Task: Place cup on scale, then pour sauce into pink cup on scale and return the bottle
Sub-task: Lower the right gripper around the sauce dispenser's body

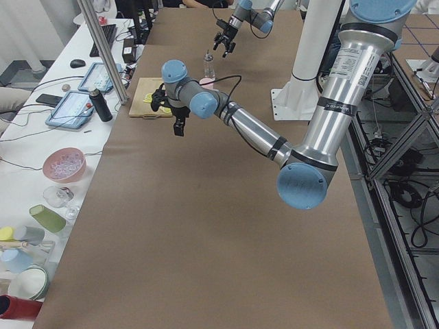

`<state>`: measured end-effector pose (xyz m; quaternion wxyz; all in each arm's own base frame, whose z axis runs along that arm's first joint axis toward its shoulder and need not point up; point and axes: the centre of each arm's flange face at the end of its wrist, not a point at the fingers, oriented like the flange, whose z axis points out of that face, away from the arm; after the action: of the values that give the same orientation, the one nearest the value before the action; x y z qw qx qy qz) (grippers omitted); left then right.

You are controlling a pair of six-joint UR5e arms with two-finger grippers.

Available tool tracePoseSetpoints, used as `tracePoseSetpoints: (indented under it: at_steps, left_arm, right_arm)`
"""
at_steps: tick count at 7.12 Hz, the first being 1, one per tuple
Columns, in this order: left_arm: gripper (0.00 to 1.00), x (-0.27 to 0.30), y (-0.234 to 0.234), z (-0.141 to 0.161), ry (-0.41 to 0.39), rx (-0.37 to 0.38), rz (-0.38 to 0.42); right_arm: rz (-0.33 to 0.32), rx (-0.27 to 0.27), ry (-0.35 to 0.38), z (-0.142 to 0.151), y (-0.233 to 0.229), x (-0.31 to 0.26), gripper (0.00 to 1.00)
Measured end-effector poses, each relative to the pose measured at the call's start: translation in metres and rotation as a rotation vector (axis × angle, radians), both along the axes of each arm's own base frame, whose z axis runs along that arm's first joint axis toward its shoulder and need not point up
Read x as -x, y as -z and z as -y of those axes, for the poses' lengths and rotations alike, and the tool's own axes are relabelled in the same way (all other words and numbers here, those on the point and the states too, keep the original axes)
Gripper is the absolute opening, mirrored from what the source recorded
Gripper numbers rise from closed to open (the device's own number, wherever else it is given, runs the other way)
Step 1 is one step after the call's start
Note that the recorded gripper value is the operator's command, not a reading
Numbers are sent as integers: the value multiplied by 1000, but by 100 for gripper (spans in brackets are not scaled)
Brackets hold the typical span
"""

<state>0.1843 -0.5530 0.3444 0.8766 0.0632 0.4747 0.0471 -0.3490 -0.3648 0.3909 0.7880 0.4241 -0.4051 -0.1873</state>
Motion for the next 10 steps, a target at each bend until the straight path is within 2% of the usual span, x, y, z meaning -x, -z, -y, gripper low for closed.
tracePoseSetpoints:
  at_steps: [4, 8, 10]
  left_arm:
    - [99, -3, -4, 1, -2, 6, 6]
    - [99, -4, -6, 2, 0, 9, 12]
    - [99, -3, -6, 2, 2, 7, 13]
  right_arm:
    - [10, -63, -68, -20, -1, 42, 100]
    - [76, -95, -81, -14, -17, 68, 100]
    - [86, -99, -94, -8, -16, 67, 100]
